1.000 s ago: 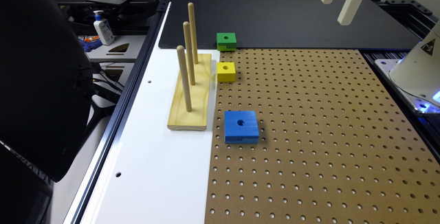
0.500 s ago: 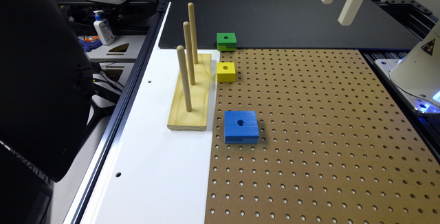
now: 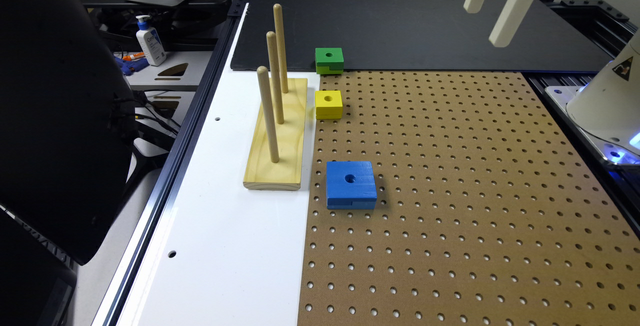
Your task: Pick up blue block.
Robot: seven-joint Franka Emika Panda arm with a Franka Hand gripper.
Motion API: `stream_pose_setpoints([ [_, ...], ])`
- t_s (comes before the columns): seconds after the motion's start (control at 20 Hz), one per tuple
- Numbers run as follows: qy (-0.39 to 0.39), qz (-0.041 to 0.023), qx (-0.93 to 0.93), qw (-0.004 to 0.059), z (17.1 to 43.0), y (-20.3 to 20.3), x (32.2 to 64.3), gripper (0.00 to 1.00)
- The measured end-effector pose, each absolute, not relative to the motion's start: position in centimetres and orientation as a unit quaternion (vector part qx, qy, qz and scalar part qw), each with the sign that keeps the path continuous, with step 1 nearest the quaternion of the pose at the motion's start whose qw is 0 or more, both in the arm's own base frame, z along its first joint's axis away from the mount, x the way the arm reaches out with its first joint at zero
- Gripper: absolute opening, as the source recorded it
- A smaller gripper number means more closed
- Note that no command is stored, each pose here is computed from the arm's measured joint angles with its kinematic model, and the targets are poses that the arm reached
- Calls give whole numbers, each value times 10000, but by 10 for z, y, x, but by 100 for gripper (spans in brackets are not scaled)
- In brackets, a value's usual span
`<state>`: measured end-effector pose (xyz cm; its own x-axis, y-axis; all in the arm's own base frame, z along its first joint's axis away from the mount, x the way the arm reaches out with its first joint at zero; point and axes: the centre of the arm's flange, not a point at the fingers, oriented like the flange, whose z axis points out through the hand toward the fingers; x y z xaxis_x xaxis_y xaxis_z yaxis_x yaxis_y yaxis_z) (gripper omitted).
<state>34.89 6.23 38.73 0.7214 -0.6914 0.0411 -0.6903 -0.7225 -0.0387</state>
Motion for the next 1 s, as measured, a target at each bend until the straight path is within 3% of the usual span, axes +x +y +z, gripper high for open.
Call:
stream_pose_setpoints([
  [0.15,3727,-258,-9275,107,387,72,364,100],
  [0.55,3722,-170,-9279,127,387,101,407,100],
  [1.0,3726,-105,-9278,159,384,128,433,100],
])
